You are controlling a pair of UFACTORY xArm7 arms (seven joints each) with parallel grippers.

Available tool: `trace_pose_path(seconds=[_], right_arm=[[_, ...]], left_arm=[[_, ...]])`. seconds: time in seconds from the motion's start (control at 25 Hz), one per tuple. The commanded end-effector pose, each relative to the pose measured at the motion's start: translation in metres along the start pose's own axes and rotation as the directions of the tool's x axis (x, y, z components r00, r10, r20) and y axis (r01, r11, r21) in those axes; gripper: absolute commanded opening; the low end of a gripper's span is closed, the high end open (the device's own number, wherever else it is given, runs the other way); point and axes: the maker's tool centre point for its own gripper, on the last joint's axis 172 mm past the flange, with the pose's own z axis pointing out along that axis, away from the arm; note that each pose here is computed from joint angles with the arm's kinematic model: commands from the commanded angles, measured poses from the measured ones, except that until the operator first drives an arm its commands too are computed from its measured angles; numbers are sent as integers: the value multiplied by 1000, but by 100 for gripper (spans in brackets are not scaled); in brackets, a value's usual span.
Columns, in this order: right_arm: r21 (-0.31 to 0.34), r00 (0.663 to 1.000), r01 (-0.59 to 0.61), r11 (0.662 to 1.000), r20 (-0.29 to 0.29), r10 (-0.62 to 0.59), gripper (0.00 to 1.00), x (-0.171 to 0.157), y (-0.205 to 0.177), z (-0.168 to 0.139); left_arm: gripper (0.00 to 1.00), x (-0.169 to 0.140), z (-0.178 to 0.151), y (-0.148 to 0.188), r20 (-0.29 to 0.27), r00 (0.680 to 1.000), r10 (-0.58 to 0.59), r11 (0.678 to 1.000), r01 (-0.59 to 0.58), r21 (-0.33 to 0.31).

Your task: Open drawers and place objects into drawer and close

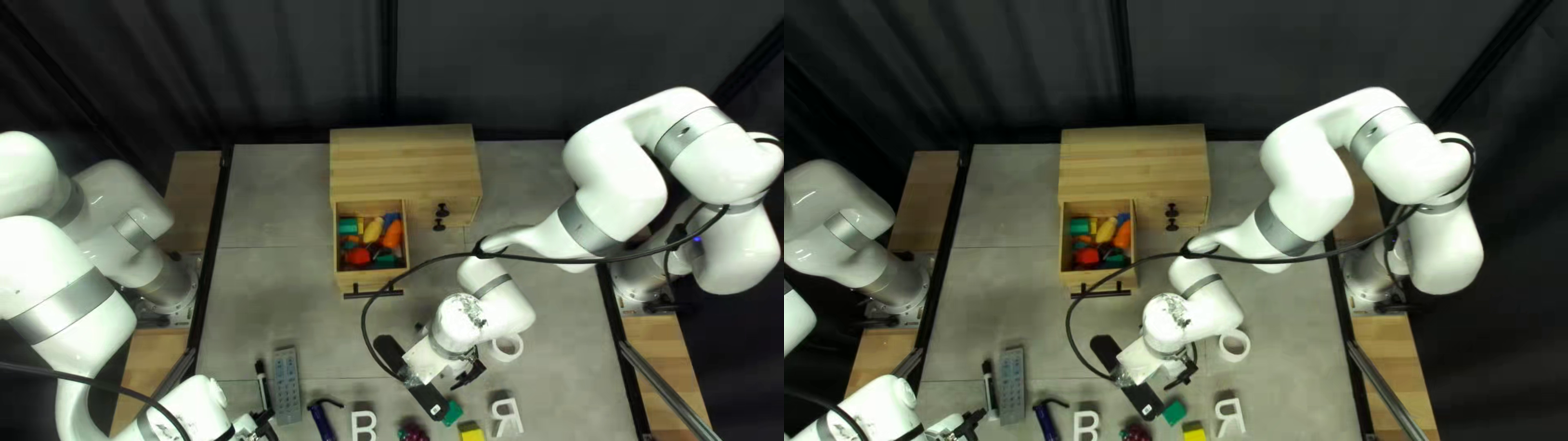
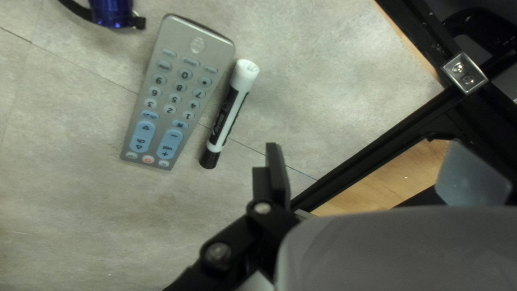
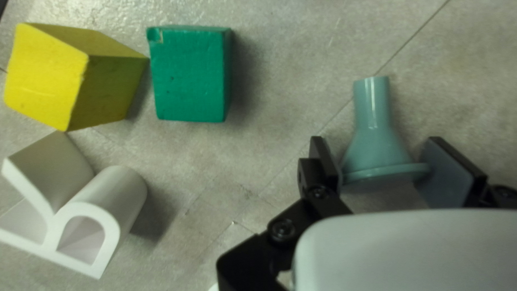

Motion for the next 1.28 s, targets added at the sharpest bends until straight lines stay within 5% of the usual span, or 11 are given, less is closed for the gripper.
trace_pose_path(seconds=[0.04, 0.24, 0.56, 0.92, 1.16, 1.24, 1.28], right_arm=[[-45, 995, -99, 994, 15, 100, 5, 7, 23, -46], [-108, 976, -212, 971, 26, 216, 5, 15, 45, -90], [-274, 900, -417, 867, 6, 435, 5, -6, 110, -142], [-445, 838, -515, 733, -81, 540, 6, -41, 190, -128], [-484, 828, -527, 698, -111, 549, 8, -36, 218, -133], [-493, 827, -530, 690, -120, 550, 16, -34, 228, -134], [-494, 825, -533, 686, -126, 551, 84, -32, 232, -136]], left_arm=[[100, 0, 0, 0, 0, 1000, 0, 1000, 0, 0], [100, 0, 0, 0, 0, 1000, 0, 1000, 0, 0], [100, 0, 0, 0, 0, 1000, 0, 1000, 0, 0], [100, 0, 0, 0, 0, 1000, 0, 1000, 0, 0], [100, 0, 0, 0, 0, 1000, 0, 1000, 0, 0], [100, 0, 0, 0, 0, 1000, 0, 1000, 0, 0], [100, 0, 0, 0, 0, 1000, 0, 1000, 0, 0]])
